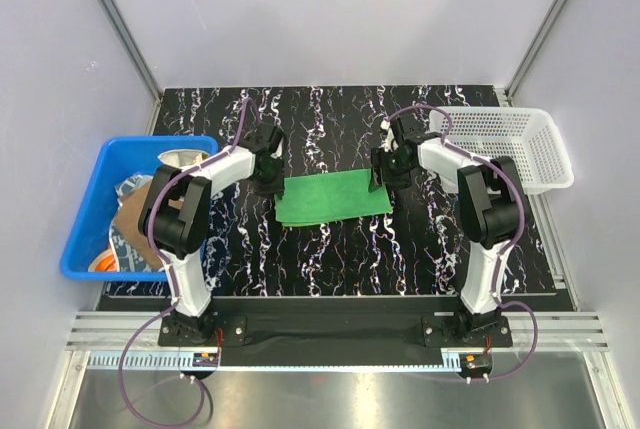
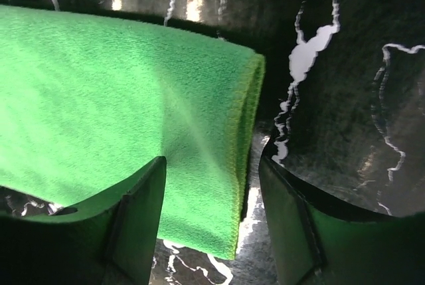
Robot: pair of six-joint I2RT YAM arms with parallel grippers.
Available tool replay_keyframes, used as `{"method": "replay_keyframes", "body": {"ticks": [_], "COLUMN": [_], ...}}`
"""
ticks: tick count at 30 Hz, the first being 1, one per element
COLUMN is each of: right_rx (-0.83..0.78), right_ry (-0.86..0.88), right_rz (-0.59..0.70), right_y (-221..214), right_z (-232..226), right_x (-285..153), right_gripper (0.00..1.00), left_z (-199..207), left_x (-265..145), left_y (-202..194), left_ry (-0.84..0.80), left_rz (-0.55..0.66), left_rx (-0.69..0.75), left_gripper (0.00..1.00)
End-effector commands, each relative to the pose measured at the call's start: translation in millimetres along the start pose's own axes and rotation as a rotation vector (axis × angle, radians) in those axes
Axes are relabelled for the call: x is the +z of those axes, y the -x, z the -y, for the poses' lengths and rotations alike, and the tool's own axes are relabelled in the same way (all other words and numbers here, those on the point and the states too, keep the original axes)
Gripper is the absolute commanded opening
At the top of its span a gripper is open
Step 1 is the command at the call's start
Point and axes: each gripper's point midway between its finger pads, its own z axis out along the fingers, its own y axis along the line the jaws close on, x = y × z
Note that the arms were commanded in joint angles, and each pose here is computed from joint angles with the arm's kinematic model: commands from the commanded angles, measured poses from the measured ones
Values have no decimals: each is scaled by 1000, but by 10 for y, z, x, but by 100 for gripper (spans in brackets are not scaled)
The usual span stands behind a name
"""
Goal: Fold and stack the towels
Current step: Neatly place the folded towel into the bin
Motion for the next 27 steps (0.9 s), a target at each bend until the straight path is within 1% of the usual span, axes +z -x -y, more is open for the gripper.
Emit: {"method": "replay_keyframes", "body": {"ticks": [1, 8, 10, 12, 13, 14, 15, 16, 17, 19, 20, 21, 24, 25, 26, 27], "right_rx": [0, 26, 26, 26, 28, 28, 28, 27, 28, 24, 21, 16, -5, 1, -11, -14], "right_ry": [89, 97, 102, 105, 102, 106, 107, 110, 106, 96, 94, 76, 42, 32, 35, 19], "right_rz": [-27, -46, -36, -36, -37, -38, -37, -32, -34, -28, -23, -27, 2, -31, -9, -9], "right_y": [-146, -307, -304, -328, -333, -332, -328, -318, -335, -322, -289, -290, -121, -165, -31, 2], "right_z": [-117, -107, -120, -119, -111, -118, -120, -128, -120, -120, -131, -117, -127, -115, -163, -146], "right_x": [4, 16, -7, -5, 3, 9, 5, -6, -12, -78, -115, -187, -379, -441, -535, -579], "right_gripper": [64, 57, 53, 46, 38, 35, 31, 26, 18, 10, 4, 1, 0, 0, 0, 0], "left_z": [72, -35, -53, -62, -75, -57, -107, -171, -194, -215, -252, -238, -210, -201, -216, -212], "left_x": [-21, -64, -85, -125, -152, -223, -235, -350, -464, -713, -814, -1001, -1348, -1417, -1399, -1427], "left_y": [116, 26, 27, 55, 56, 172, 139, 241, 317, 483, 548, 630, 741, 758, 693, 673], "left_ry": [-20, 22, 33, 41, 53, 54, 80, 134, 151, 176, 199, 190, 159, 151, 146, 135], "left_rz": [32, 26, 29, 35, 34, 60, 50, 74, 104, 159, 188, 232, 313, 337, 331, 339], "left_rx": [-11, -23, -28, -30, -30, -32, -32, -37, -40, -36, -35, -35, 3, 10, 19, 23], "left_gripper": [34, 34, 34, 34, 34, 35, 36, 38, 40, 43, 46, 50, 52, 52, 53, 53]}}
